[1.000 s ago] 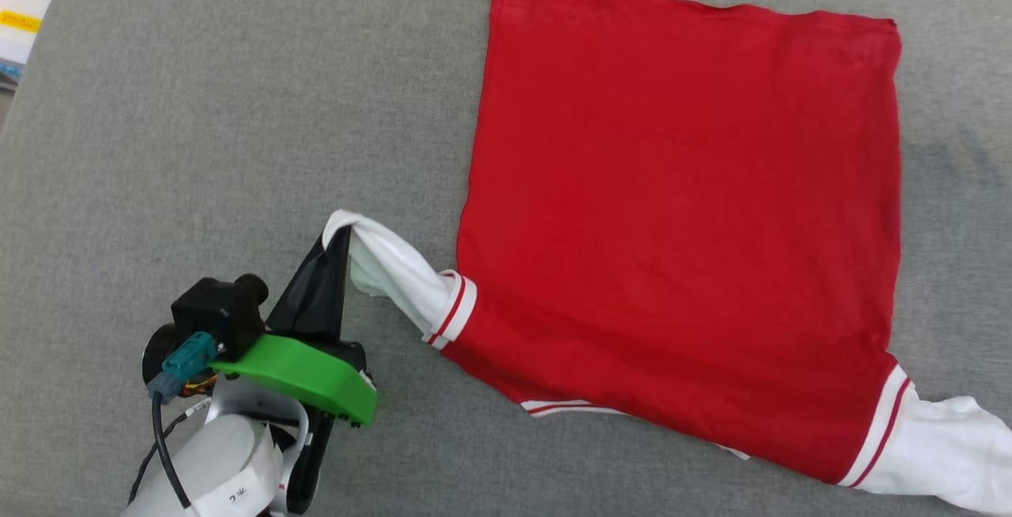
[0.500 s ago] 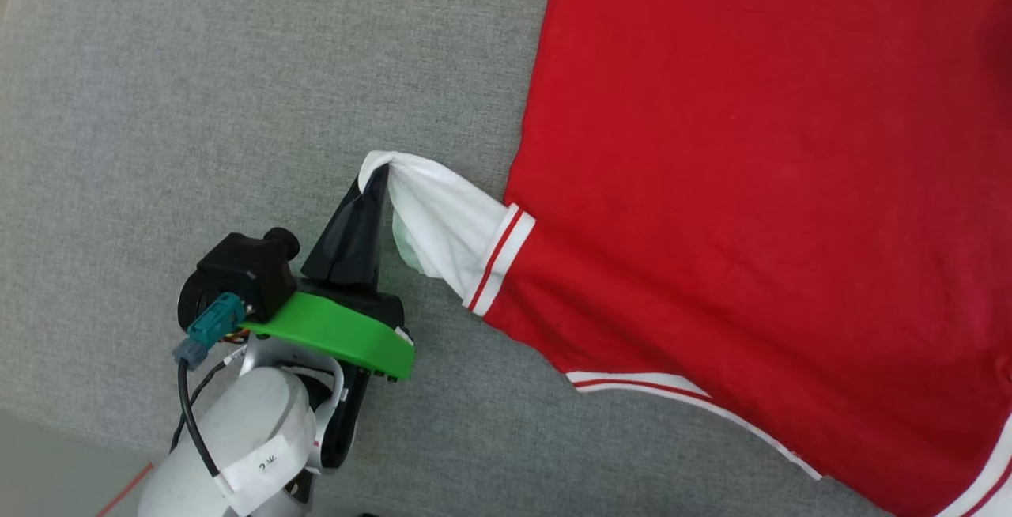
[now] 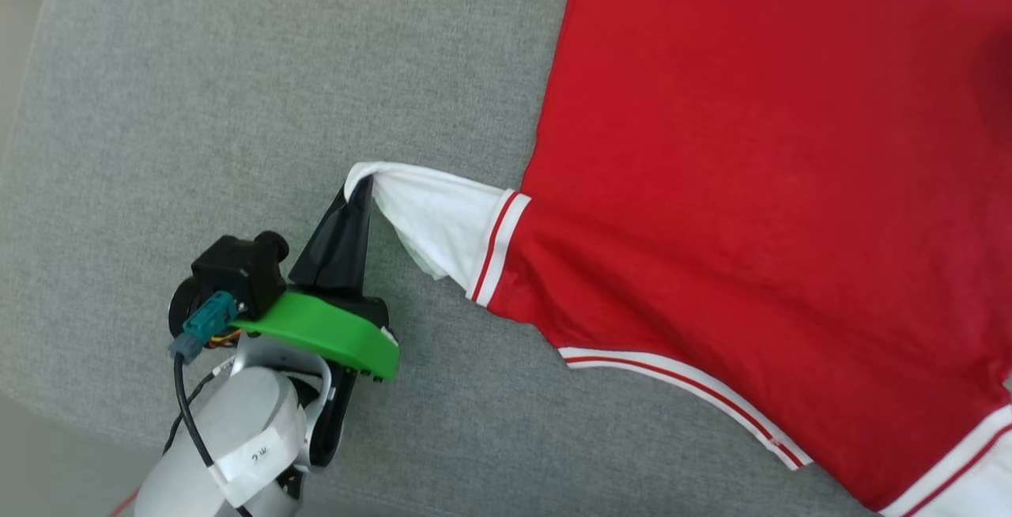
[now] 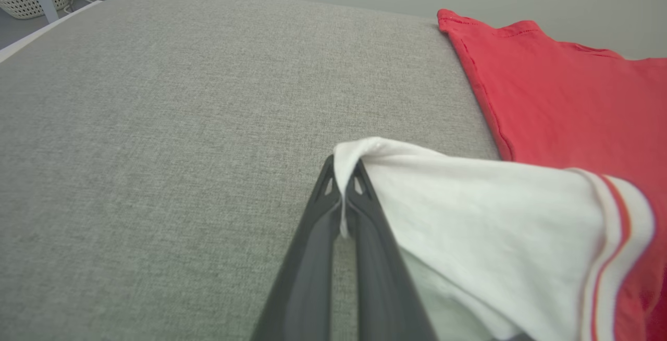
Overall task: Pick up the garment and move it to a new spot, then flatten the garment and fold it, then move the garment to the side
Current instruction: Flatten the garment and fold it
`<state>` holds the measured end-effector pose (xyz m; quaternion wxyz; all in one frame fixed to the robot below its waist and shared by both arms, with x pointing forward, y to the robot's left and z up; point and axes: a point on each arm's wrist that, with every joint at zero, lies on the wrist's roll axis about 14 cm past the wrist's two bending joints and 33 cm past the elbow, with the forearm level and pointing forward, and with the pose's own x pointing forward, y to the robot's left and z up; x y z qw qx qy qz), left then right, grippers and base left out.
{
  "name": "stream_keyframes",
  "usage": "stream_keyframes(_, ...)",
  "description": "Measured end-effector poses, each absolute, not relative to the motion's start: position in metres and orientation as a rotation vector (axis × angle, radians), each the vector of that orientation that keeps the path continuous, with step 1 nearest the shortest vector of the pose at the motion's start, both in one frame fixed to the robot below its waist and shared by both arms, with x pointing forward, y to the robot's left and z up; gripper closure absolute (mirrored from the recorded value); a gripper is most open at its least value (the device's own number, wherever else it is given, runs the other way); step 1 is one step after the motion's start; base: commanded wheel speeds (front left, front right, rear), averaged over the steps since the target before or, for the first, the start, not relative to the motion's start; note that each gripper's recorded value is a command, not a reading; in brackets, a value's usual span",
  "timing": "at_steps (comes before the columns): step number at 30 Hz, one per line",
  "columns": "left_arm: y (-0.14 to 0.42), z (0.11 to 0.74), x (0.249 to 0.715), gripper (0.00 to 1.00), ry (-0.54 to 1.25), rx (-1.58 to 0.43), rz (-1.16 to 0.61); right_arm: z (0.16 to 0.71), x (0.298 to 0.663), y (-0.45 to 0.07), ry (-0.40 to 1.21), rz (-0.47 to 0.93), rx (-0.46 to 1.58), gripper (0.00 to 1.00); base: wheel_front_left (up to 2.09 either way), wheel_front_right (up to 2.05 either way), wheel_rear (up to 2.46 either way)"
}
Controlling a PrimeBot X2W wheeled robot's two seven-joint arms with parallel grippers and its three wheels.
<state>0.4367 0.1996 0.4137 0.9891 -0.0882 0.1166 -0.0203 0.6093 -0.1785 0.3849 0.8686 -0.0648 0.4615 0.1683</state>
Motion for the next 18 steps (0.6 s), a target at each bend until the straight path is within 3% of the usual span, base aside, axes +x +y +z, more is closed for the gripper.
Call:
stream_keyframes(7,0.202,0.426,0.417,1.00,0.221,-0.177,-0.035,0.448,0.590,-0.192,0.764,0.390,-0.189,1.00,0.00,0.00,0.00)
stream_keyframes(18,0.193,0.448,0.391,1.00,0.181,-0.179,-0.060,0.475,0.475,-0.254,0.734,0.360,-0.197,1.00,0.00,0.00,0.00)
